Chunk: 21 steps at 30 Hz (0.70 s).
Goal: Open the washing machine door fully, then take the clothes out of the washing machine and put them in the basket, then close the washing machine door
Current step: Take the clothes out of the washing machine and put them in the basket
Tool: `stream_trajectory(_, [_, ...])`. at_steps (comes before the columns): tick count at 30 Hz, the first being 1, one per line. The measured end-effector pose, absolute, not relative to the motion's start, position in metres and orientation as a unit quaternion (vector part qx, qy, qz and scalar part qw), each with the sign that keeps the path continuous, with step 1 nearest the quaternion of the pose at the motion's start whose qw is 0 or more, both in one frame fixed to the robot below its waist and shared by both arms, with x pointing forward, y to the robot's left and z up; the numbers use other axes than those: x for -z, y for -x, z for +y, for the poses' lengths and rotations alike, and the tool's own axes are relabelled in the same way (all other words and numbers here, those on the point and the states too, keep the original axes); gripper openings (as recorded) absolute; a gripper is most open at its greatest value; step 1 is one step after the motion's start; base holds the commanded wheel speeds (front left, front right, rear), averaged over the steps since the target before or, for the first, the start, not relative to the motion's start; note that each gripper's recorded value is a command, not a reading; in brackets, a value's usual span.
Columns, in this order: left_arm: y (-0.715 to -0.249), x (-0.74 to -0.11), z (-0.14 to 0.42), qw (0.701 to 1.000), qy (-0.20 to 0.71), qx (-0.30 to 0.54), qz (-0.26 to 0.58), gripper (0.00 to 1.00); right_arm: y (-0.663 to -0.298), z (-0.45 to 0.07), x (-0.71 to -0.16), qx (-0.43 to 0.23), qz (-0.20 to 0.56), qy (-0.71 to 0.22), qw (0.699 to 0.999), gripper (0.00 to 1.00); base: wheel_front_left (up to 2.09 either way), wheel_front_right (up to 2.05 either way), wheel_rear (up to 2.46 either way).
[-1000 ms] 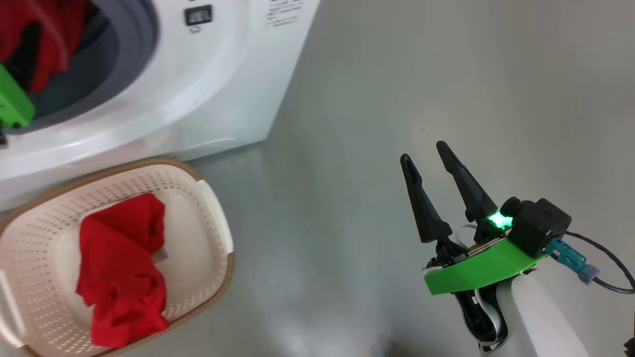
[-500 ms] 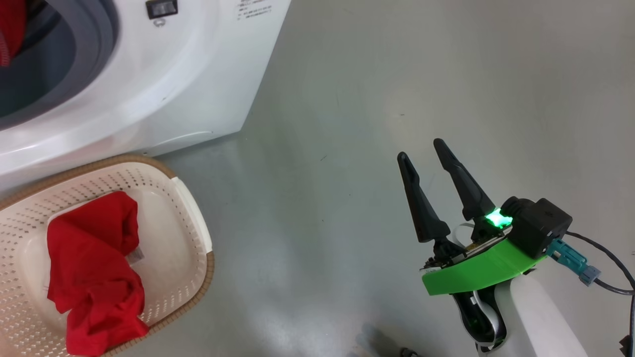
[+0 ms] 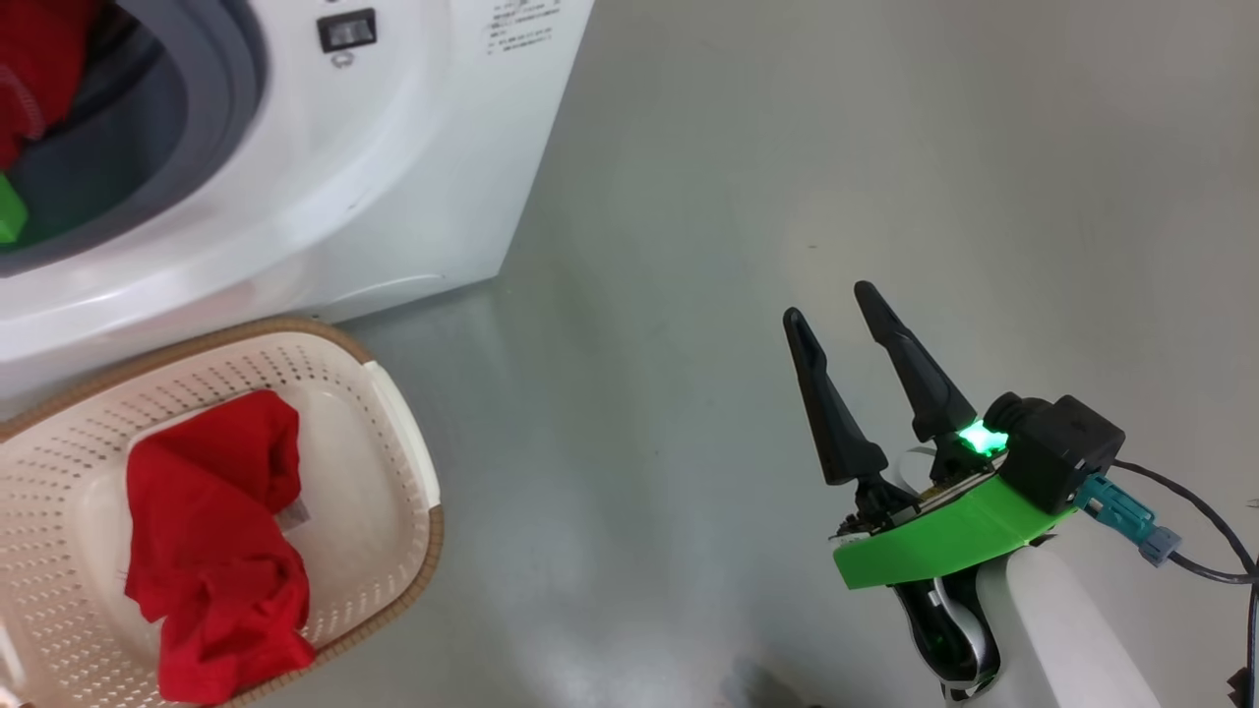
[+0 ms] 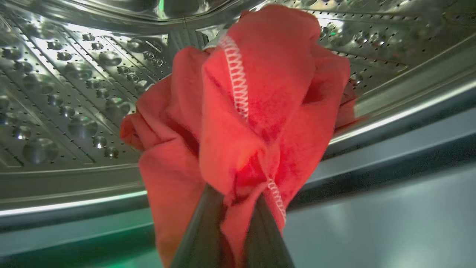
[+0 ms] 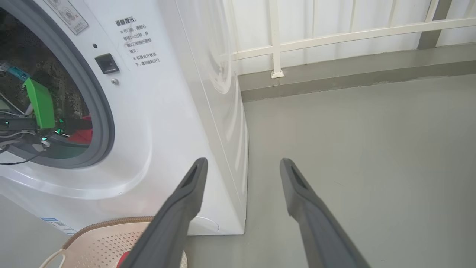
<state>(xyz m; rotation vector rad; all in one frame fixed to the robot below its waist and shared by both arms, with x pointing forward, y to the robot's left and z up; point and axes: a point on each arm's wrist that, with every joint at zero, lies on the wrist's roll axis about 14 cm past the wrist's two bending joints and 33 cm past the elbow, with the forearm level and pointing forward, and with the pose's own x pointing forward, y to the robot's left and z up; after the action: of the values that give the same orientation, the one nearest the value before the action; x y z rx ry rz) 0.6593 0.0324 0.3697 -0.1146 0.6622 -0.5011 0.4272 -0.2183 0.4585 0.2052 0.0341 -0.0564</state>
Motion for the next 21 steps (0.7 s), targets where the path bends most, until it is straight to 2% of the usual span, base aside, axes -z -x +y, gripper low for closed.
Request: stream_trajectory(21, [-0.604, -0.456, 0.036, 0.945, 0.086, 0.274, 0.153, 0.0, -0.436, -0.187, -0.486, -0.023, -0.018, -0.11, 0.993, 1.0, 0.0, 0.0, 0.0])
